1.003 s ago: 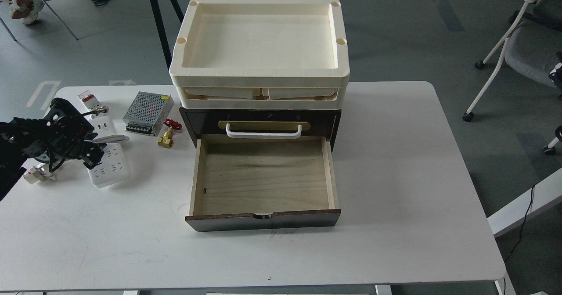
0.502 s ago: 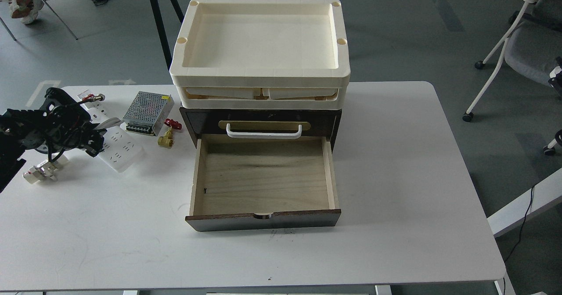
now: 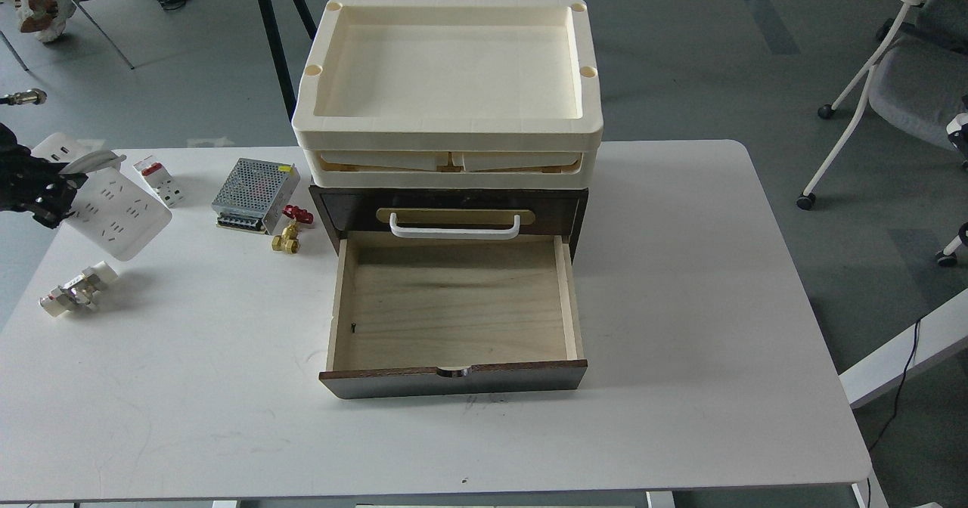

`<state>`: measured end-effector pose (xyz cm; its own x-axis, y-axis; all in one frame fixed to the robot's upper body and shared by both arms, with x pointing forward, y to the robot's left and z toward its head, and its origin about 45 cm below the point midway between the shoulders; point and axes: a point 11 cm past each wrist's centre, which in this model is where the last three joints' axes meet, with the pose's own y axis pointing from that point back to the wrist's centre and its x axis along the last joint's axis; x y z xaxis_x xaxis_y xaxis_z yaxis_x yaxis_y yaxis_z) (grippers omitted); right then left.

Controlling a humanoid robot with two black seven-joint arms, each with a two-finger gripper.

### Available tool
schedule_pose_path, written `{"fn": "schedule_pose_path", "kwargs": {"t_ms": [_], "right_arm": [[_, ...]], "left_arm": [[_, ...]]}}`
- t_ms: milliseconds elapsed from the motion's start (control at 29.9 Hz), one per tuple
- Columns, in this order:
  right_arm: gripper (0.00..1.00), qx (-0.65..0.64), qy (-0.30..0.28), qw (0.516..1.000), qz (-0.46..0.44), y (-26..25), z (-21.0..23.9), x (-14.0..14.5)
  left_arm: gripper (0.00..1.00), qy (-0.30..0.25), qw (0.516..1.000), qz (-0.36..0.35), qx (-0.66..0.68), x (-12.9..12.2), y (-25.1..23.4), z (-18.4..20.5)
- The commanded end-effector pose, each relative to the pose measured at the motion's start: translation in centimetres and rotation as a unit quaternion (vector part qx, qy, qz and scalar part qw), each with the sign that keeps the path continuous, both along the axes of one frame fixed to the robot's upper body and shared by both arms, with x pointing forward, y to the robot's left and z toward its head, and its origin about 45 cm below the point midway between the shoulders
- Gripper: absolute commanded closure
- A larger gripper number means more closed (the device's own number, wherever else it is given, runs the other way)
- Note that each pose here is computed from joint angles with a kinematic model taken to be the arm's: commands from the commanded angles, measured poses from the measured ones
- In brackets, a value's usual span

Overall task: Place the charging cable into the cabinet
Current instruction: 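Lift the power strip with the left gripper and carry it toward the drawer, then lower the power strip and cable into the open wooden drawer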

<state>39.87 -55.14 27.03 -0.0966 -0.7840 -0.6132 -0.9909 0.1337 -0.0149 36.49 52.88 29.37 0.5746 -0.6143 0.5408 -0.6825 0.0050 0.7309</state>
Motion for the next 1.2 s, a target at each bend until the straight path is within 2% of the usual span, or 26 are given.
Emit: {"fn": "schedule_pose_path", "kwargs": {"t_ms": [0, 167, 301, 468, 635, 736, 870, 1003, 1171], "right_arm": [[0.0, 0.001, 0.0, 1.0, 0.0, 0.0, -0.1, 0.0], [0.0, 0.0, 0.002, 1.0, -0.001, -0.1, -0.2, -0.1], [0.0, 0.001, 0.007, 1.0, -0.004, -0.3, -0.6, -0.4], [0.0, 0.0, 0.012, 1.0, -0.013, -0.8, -0.9, -0.8], [0.0, 0.0, 0.013, 1.0, -0.014, -0.9, -1.0, -0.8], [0.0, 0.0, 0.012, 1.0, -0.015, -1.0, -0.9, -0.9], [0.0, 0.0, 0.013, 1.0, -0.015, -1.0, -1.0, -0.9], [0.0, -0.002, 0.016, 1.0, -0.016, -1.1, -1.1, -1.1], [0.0, -0.002, 0.016, 1.0, -0.016, -1.1, -1.2, -1.1]], "left_arm": [[0.99, 0.025, 0.998, 0.014, -0.063, -3.5, -2.0, 2.0], [0.99, 0.096, 0.984, 0.005, -0.147, -8.4, -7.2, 2.6], [0.99, 0.148, 0.965, -0.014, -0.216, -10.3, -11.9, 2.5], [0.99, 0.127, 0.917, -0.038, -0.376, -8.8, -17.4, 6.3], [0.99, 0.174, 0.844, -0.047, -0.505, -7.9, -22.5, 6.6], [0.99, 0.218, 0.813, -0.048, -0.538, -8.0, -24.9, 4.8], [0.99, 0.282, 0.784, -0.034, -0.552, -8.7, -27.1, -0.1], [0.99, 0.305, 0.769, -0.02, -0.561, -8.0, -28.3, -3.1], [0.99, 0.306, 0.766, -0.011, -0.566, -7.0, -28.7, -4.2]]}}
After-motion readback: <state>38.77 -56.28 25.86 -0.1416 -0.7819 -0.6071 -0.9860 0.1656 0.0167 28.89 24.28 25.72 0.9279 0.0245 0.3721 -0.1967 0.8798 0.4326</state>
